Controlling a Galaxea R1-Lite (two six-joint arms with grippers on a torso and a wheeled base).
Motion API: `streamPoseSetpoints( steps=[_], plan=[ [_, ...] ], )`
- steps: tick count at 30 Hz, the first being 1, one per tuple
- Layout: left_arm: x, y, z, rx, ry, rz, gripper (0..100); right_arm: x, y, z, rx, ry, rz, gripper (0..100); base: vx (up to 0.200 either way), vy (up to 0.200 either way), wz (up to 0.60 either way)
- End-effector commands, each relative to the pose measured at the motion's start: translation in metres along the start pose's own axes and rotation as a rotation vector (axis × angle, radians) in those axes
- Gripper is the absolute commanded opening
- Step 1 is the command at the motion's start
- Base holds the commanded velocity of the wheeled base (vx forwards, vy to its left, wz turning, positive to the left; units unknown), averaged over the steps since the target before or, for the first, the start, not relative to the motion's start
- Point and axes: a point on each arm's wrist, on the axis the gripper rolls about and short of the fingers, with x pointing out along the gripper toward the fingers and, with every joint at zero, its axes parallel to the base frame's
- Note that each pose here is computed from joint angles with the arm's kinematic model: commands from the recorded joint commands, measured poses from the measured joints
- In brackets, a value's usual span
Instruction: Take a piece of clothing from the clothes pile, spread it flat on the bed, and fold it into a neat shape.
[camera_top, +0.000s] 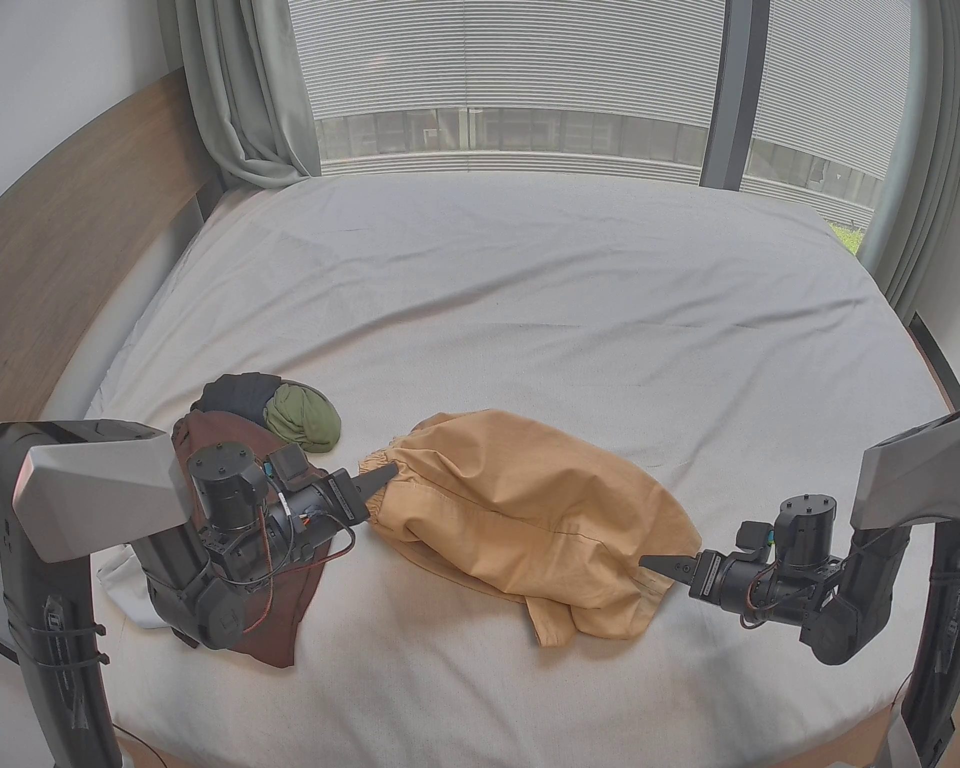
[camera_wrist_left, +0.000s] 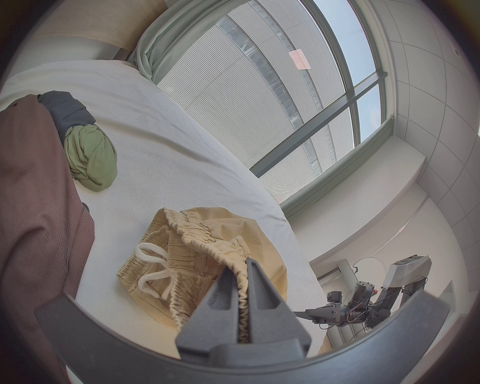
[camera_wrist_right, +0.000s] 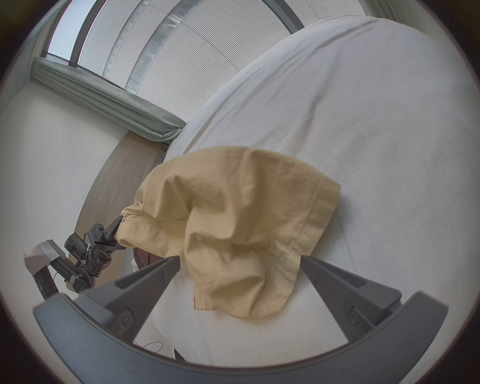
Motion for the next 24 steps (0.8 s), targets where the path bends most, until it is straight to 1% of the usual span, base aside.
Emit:
streamPoseSetpoints(
  steps=[1, 2, 3, 4, 8, 10, 15, 24],
  plan=[
    [0.0, 0.0, -0.001, -0.002, 0.003, 0.0, 0, 0.011, -0.014, -0.013, 0.025, 0.043, -0.032, 100, 0.0, 0.0, 0.0],
    [0.0, 0.0, -0.001, -0.002, 0.003, 0.0, 0, 0.011, -0.014, -0.013, 0.025, 0.043, -0.032, 100, 0.0, 0.0, 0.0],
    [0.0, 0.0, 0.0, -0.001, 0.001, 0.001, 0, 0.016, -0.021, -0.018, 0.03, 0.041, -0.056, 100, 0.0, 0.0, 0.0],
    [0.0, 0.0, 0.0, -0.001, 0.001, 0.001, 0, 0.018, -0.023, -0.019, 0.032, 0.04, -0.063, 100, 0.0, 0.0, 0.0],
    [0.0, 0.0, 0.0, -0.001, 0.001, 0.001, 0, 0.024, -0.029, -0.024, 0.034, 0.043, -0.066, 100, 0.0, 0.0, 0.0],
    [0.0, 0.0, 0.0, -0.001, 0.001, 0.001, 0, 0.024, -0.029, -0.024, 0.034, 0.043, -0.066, 100, 0.0, 0.0, 0.0],
    [0.0, 0.0, 0.0, -0.001, 0.001, 0.001, 0, 0.03, -0.026, -0.023, 0.079, 0.032, -0.047, 100, 0.0, 0.0, 0.0],
    [0.0, 0.0, -0.001, -0.001, 0.003, -0.002, 0, 0.037, -0.025, -0.02, 0.088, 0.005, -0.043, 100, 0.0, 0.0, 0.0]
  ],
)
